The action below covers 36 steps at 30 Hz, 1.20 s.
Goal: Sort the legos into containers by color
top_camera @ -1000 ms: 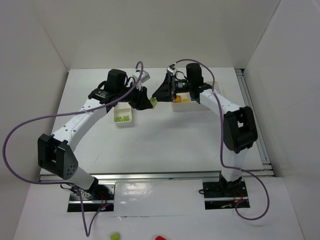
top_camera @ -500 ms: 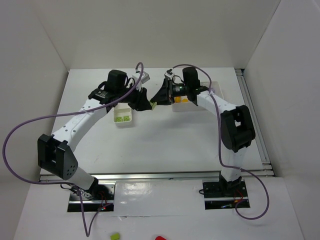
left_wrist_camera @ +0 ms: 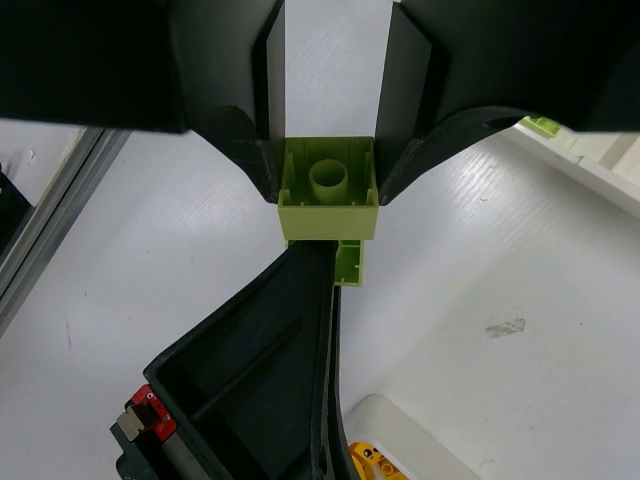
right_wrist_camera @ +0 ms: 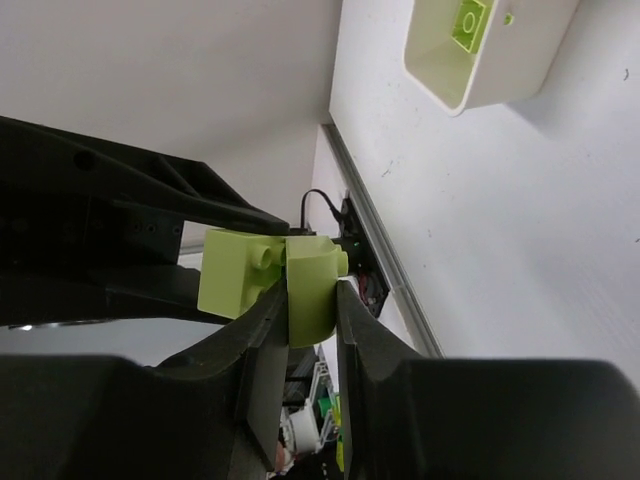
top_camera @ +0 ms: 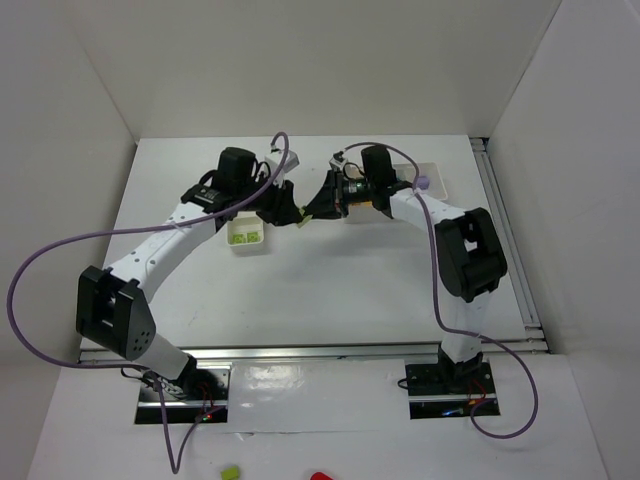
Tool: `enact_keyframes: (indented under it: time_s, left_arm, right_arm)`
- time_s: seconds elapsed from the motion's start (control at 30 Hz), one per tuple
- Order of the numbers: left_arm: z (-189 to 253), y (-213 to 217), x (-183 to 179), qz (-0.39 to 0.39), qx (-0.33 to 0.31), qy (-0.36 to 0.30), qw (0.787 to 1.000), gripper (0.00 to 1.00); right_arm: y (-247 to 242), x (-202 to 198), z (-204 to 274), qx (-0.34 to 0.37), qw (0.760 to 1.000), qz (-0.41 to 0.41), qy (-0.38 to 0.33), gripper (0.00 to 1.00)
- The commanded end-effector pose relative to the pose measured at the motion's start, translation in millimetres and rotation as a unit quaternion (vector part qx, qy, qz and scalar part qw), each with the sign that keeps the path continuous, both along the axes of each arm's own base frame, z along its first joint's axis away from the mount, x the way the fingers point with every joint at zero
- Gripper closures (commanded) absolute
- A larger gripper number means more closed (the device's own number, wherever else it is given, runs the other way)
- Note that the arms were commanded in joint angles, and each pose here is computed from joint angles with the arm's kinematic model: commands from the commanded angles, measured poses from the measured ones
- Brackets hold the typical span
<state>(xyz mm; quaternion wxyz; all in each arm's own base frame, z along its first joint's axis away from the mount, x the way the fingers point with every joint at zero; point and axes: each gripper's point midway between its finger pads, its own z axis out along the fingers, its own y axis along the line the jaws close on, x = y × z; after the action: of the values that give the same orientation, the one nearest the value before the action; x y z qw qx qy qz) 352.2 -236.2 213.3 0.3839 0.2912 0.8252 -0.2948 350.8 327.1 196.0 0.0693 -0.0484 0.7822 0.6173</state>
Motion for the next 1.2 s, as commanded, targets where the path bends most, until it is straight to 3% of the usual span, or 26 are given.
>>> enact_keyframes:
  time_s: [0.0, 0.37, 0.47, 0.63, 0.73, 0.87, 1.07, 1.1, 1.17]
  left_arm:
    - [1, -1, 9, 0.009, -0.009, -0.01, 1.0, 1.0]
    - [19, 14, 23, 0.051, -0.057, 0.004, 0.997, 1.0]
    - [31, 37, 37, 0.11, -0.068, 0.003, 0.992, 1.0]
    - [9, 107, 50, 0.262, -0.048, 0.06, 0.962, 1.0]
    - [-33, 129, 33, 0.309, -0.01, 0.127, 0.942, 1.0]
    - [-82, 140, 24, 0.335, 0.034, 0.186, 0.923, 1.0]
    - [-104, 147, 28, 0.374, 0.065, 0.204, 0.902, 1.0]
    - [-108, 148, 25, 0.373, 0.07, 0.212, 0.9, 0.96]
    - [-110, 148, 31, 0.376, 0.074, 0.211, 0.899, 0.79]
  right_arm:
    - [4, -5, -3, -0.003, 1.0, 0.01, -0.01, 0.78]
    - [-6, 16, -45, -0.114, 0.993, -0.033, -0.011, 0.9]
    - [0, 20, -40, -0.116, 0.992, -0.029, -0.029, 0.91]
    - [27, 40, -45, -0.152, 0.985, -0.03, -0.07, 0.91]
    - [35, 50, -36, -0.15, 0.983, -0.034, -0.095, 0.91]
    - [37, 54, -38, -0.153, 0.983, -0.032, -0.095, 0.91]
    - [30, 52, -42, -0.173, 0.979, -0.035, -0.104, 0.91]
    - [29, 50, -46, -0.176, 0.979, -0.034, -0.099, 0.91]
    - [29, 49, -49, -0.178, 0.979, -0.033, -0.096, 0.91]
